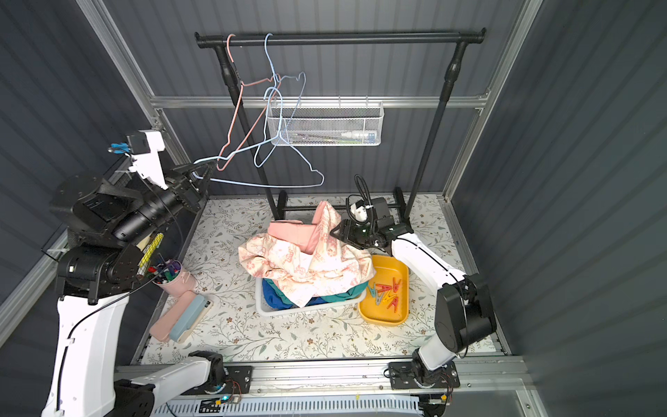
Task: Remove the clothespins securing jackets to the hanger
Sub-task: Remove the jacket from the hanger, then place the hanger at the clothesline.
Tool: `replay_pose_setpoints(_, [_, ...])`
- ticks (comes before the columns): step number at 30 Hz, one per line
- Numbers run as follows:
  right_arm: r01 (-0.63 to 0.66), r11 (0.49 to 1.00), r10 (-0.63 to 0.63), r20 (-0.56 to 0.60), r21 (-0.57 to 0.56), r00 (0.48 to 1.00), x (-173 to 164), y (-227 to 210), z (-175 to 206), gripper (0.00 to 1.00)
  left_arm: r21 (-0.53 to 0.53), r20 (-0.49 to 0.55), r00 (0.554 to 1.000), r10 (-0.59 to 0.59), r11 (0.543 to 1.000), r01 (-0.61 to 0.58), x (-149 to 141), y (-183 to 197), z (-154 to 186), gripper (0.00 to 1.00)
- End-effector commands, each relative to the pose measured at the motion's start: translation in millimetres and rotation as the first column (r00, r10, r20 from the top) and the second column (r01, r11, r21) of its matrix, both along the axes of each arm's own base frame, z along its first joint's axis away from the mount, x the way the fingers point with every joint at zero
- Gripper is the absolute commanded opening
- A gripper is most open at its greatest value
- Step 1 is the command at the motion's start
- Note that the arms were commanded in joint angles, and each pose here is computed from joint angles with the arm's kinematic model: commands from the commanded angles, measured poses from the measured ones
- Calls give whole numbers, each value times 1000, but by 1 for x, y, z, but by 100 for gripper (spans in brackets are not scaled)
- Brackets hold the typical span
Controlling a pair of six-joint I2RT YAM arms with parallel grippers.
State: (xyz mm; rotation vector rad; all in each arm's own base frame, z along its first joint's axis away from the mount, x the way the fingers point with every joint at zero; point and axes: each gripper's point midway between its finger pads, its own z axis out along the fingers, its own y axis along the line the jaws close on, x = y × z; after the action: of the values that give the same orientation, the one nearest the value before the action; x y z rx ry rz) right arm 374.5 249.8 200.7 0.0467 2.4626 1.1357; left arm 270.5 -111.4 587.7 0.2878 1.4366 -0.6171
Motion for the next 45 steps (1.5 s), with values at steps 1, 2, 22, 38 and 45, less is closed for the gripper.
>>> replay_pose_setpoints(1, [39, 999, -39, -3, -8, 999, 8, -5, 7, 65, -15, 40, 999, 3, 1000, -3, -6, 2, 11, 0])
replay_pose_setpoints(2, [45, 999, -45, 5, 7, 999, 10, -6, 14, 67, -19, 43, 999, -16, 1000, 16, -8, -1, 10, 0])
replay_pose_setpoints(22, [-213, 782, -41, 389, 586, 920, 26, -69, 201, 86, -139, 6, 916, -400, 907, 397, -4, -52, -20, 0])
replay_pose_setpoints(38, [-278, 767, 26, 405, 578, 914, 4, -66, 204, 80, -202, -53, 918, -394, 904, 376, 20, -53, -37, 0])
replay_pose_setpoints(45, [-282, 742, 4, 416, 608, 909, 2, -74, 211, 87, -206, -86, 921, -379, 911, 356, 28, -52, -50, 0])
